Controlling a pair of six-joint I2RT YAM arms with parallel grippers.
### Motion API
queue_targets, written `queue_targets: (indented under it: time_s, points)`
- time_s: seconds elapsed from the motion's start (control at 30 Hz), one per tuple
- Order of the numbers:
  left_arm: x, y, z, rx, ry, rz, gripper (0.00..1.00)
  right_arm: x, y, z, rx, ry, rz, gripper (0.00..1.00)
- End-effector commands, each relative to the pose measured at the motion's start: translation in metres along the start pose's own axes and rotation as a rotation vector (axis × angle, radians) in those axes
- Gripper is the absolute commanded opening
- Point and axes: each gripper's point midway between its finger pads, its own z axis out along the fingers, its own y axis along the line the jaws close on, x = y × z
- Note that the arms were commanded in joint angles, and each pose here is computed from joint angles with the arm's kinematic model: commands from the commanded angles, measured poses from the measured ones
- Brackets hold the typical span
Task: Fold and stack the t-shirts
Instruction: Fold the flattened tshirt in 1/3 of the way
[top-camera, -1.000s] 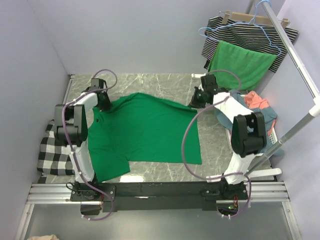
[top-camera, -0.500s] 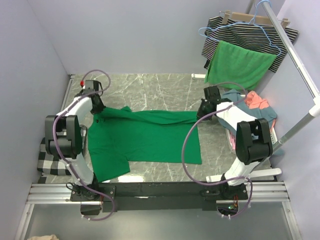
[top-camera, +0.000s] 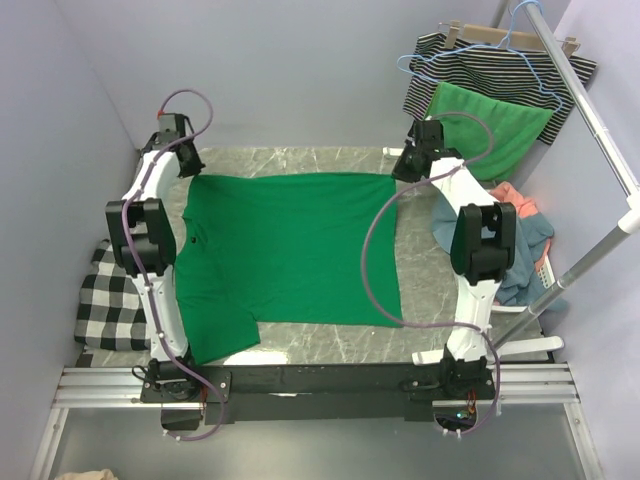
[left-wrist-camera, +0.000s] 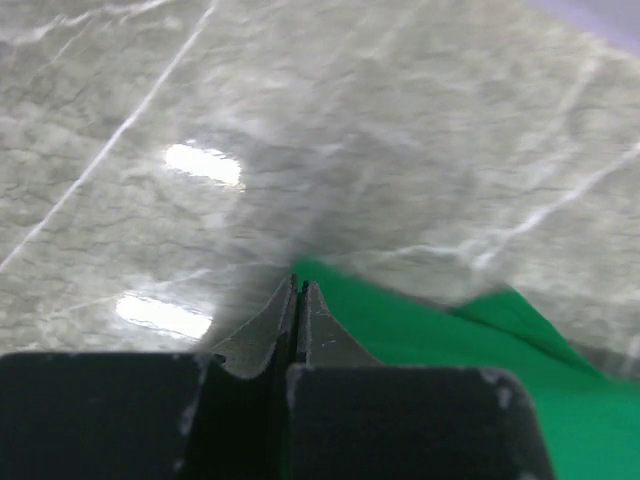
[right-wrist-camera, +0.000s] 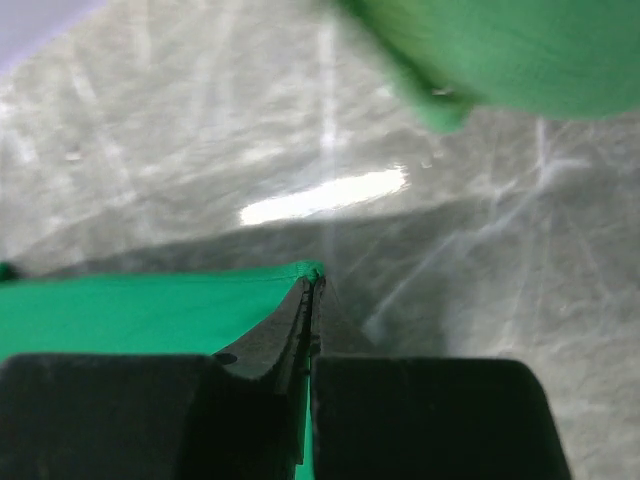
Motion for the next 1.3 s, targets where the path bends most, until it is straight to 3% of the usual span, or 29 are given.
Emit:
queue_targets:
  time_s: [0.0,0.27,0.63,1.03,1.27]
  points:
    - [-0.013,0.034,0.005,0.016,-0.006,-0.016,0.01,-0.013,-0.019,0.010,0.009,0.010,0.007,0.00]
    - [-0.006,0.028,0.013,0.109,0.008,-0.038,0.01,-0.015,-0.012,0.001,-0.068,0.019,-0.007,0.00]
    - [0.016,0.008,-0.038,0.233,0.017,-0.114,0.01,0.018,0.000,-0.048,-0.166,0.050,-0.026,0.00]
    - [0.046,0.021,-0.090,0.144,-0.006,-0.116,0.01,0.089,-0.010,-0.073,-0.124,0.145,-0.068,0.00]
    - [0.092,0.033,-0.103,0.090,0.036,-0.153,0.01,0.120,-0.032,-0.083,-0.041,0.186,-0.078,0.00]
